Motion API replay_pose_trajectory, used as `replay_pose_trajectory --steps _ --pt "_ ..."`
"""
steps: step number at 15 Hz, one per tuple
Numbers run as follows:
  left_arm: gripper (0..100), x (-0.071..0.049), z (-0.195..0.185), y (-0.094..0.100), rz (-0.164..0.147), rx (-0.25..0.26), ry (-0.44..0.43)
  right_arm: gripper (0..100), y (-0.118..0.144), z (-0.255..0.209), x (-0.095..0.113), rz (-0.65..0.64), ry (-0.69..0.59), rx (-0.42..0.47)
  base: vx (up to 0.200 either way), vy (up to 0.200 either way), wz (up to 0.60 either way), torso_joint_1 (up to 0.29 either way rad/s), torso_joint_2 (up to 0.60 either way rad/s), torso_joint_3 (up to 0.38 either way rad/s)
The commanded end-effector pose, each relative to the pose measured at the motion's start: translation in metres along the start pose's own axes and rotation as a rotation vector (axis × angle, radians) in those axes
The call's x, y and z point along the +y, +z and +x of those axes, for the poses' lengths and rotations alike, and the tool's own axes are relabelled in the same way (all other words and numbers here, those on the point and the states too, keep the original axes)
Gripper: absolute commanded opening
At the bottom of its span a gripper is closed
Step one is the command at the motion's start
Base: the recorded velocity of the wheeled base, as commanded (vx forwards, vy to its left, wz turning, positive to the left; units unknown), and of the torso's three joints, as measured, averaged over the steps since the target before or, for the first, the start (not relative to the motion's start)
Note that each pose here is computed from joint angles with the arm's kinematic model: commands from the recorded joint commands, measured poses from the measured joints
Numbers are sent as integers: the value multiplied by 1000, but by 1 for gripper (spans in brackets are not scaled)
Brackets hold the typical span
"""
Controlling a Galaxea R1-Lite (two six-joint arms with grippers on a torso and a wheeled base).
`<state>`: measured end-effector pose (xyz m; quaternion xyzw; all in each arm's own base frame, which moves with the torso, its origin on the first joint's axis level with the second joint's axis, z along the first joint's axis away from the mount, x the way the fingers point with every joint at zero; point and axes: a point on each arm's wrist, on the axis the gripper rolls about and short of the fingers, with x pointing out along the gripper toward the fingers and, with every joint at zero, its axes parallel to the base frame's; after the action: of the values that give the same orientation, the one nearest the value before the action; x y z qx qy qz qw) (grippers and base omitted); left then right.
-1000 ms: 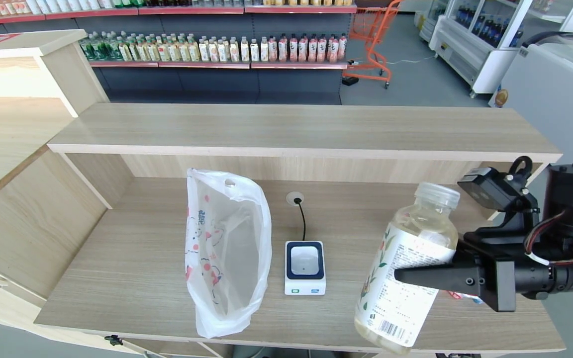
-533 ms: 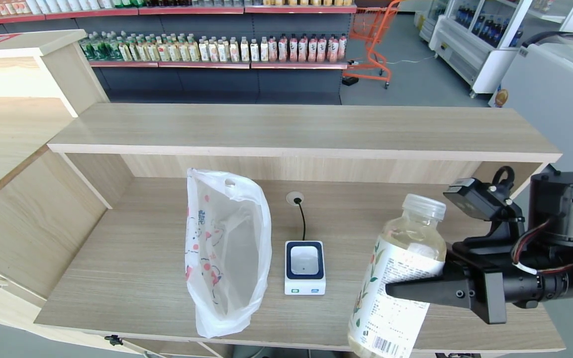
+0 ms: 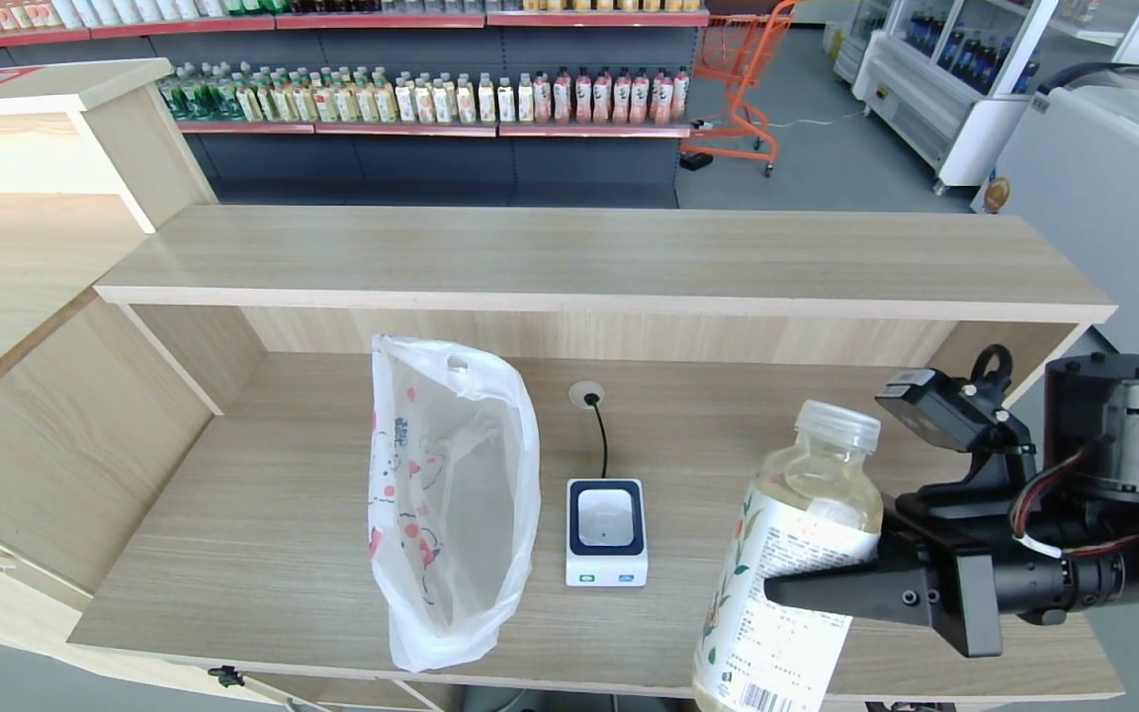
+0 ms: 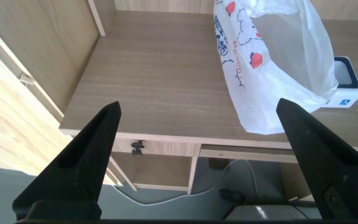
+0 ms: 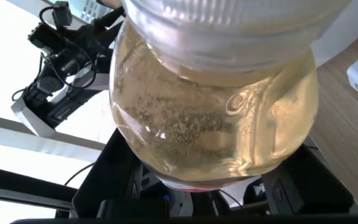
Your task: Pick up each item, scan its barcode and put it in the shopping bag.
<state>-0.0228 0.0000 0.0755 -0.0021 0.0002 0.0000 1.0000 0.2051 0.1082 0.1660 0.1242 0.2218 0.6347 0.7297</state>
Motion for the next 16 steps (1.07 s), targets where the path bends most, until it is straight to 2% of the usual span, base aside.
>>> replay_pose_trajectory --steps 1,6,8,9,10,11,12,14,16 --pt "100 0 0 0 0 0 0 0 0 0 0 -3 1 -1 0 0 0 0 0 0" --pt "100 0 0 0 0 0 0 0 3 -1 2 -28 -1 -12 0 0 0 0 0 0" --pt "100 0 0 0 0 0 0 0 14 -10 6 -143 -72 -62 0 0 0 0 0 0" --pt "100 0 0 0 0 0 0 0 21 -14 5 -210 -132 -90 0 0 0 0 0 0" --pt "100 0 0 0 0 0 0 0 41 -21 -1 -380 -371 -149 0 0 0 0 0 0" --pt "100 0 0 0 0 0 0 0 50 -27 -5 -469 -521 -163 0 0 0 0 0 0" --pt "100 0 0 0 0 0 0 0 61 -38 -8 -652 -721 -150 0 0 0 0 0 0" --pt "100 0 0 0 0 0 0 0 66 -56 -10 -885 -863 -71 0 0 0 0 0 0" --pt "100 0 0 0 0 0 0 0 67 -57 -9 -1026 -906 -20 0 0 0 0 0 0"
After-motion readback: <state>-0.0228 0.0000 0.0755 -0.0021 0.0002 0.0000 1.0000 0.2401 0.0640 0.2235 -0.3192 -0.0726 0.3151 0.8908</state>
